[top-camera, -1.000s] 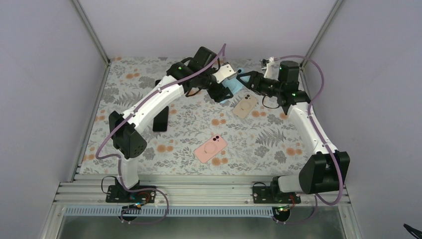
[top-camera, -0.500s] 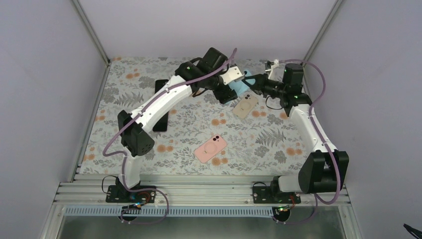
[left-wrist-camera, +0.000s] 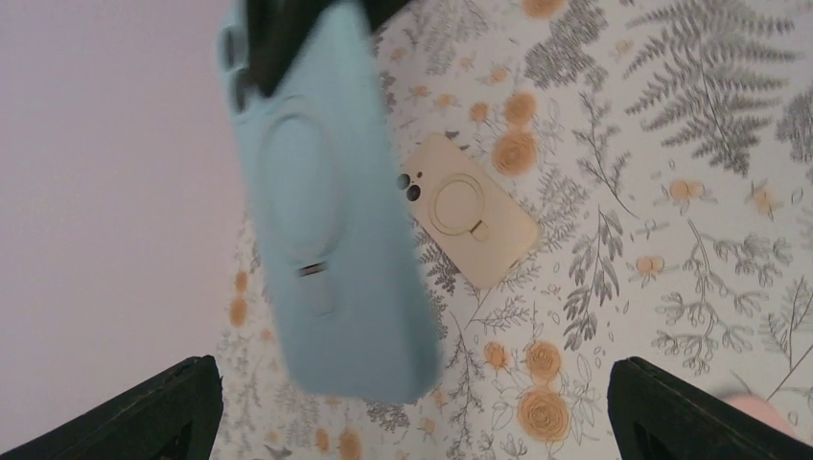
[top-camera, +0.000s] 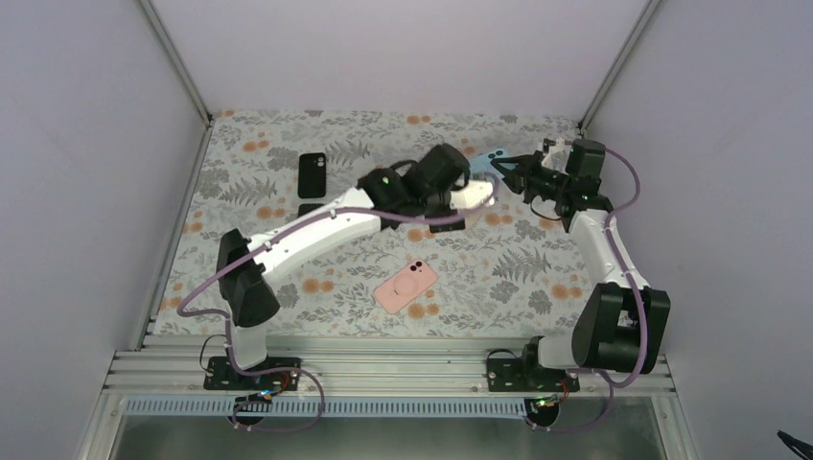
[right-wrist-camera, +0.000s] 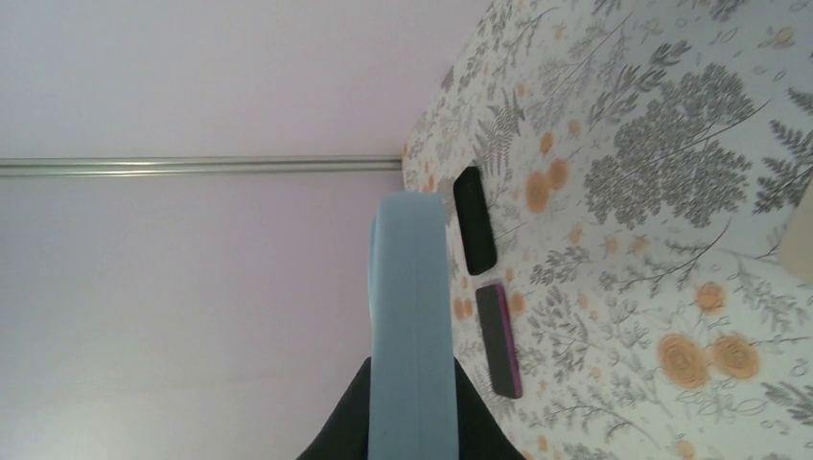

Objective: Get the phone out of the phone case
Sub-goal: Pick up the phone at the center of the board.

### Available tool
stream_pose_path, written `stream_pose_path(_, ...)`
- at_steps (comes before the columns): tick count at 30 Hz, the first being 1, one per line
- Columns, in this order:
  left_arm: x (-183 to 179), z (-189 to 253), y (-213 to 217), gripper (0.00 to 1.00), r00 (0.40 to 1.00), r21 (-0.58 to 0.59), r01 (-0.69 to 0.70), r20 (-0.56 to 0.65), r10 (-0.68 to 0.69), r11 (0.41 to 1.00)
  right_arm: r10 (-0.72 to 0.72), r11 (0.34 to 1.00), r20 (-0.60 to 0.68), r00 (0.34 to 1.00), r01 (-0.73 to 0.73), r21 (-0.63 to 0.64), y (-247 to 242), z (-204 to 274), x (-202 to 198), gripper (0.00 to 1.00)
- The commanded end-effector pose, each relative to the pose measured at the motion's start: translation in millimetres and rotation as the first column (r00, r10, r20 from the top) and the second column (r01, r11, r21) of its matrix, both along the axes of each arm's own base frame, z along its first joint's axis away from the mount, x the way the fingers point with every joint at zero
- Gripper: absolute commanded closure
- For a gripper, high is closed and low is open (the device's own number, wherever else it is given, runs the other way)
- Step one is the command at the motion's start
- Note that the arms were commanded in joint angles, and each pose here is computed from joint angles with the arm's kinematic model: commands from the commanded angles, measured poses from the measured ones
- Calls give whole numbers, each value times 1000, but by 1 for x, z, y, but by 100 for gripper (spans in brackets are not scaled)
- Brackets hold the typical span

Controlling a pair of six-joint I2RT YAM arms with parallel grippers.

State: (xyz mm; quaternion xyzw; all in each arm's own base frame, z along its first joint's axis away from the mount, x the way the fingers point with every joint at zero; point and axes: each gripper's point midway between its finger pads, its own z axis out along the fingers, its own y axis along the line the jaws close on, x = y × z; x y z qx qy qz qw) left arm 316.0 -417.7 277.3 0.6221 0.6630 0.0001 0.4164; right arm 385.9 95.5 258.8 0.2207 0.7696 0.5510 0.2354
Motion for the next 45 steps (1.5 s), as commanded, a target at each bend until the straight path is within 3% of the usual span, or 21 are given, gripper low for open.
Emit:
stream_pose_path(1, -6, 15, -6, 0, 966, 91, 23, 254, -46, 996, 45, 993, 6, 999, -45, 105, 5, 22, -11, 96)
stream_pose_path(10, -15, 6, -6, 0, 835, 214, -10, 540, -109, 977, 72, 983, -50, 996, -63, 171, 10, 16, -20, 96)
stream_pose_path(16, -10, 6, -8, 0, 782, 242, -53, 614, -110, 969, 103, 975, -70, 992, -87, 206, 14, 13, -25, 96)
stream_pose_path(29, 4, -15, -21, 25, 738, 305, -97, 661, -137, 947, 117, 969, -88, 989, -94, 229, 18, 7, -32, 96)
stream_pose_path(35, 7, -22, -21, 47, 712, 332, -114, 684, -156, 936, 115, 969, -89, 989, -92, 230, 18, 7, -34, 96)
stream_pose_path(42, 6, -25, -16, 83, 706, 341, -128, 691, -156, 931, 113, 969, -95, 989, -89, 230, 18, 5, -33, 96)
stream_pose_path(45, 6, -27, -14, 96, 713, 342, -129, 685, -153, 931, 109, 970, -93, 990, -85, 227, 18, 6, -33, 89)
